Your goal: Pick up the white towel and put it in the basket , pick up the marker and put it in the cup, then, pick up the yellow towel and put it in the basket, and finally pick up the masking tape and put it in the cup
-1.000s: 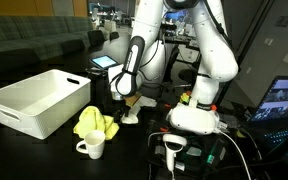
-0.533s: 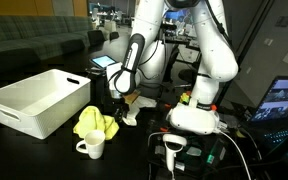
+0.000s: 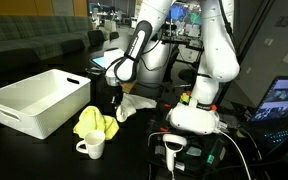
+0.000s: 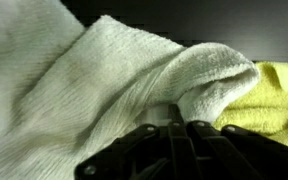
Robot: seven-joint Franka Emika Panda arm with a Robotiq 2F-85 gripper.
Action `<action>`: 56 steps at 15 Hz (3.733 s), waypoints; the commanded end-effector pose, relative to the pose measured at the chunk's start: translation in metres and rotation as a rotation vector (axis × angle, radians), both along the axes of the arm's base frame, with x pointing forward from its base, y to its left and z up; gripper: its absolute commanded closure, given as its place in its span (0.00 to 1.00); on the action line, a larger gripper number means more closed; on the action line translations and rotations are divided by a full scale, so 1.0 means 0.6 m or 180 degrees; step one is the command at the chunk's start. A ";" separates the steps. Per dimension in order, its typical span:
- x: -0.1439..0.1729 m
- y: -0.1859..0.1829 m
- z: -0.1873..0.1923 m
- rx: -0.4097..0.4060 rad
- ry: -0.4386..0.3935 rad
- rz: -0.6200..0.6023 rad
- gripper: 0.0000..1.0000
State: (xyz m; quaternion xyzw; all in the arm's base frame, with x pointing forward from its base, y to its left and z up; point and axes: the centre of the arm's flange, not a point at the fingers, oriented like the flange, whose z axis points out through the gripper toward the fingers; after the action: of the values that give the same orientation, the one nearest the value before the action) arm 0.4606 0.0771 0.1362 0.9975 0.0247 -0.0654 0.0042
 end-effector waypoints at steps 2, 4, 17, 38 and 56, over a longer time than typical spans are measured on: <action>0.012 -0.006 0.143 -0.0356 -0.0286 -0.0010 0.98; 0.013 -0.012 0.196 -0.0469 -0.0426 -0.0052 0.98; -0.013 -0.003 0.620 -0.0778 -0.1398 -0.0471 0.99; 0.221 0.090 0.940 -0.0457 -0.2553 -0.0854 0.99; 0.362 0.106 0.766 -0.0425 -0.1803 -0.0086 0.19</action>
State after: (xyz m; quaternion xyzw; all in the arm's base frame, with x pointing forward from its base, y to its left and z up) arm 0.7030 0.1512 0.5987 0.9663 -0.0407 0.2417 0.0791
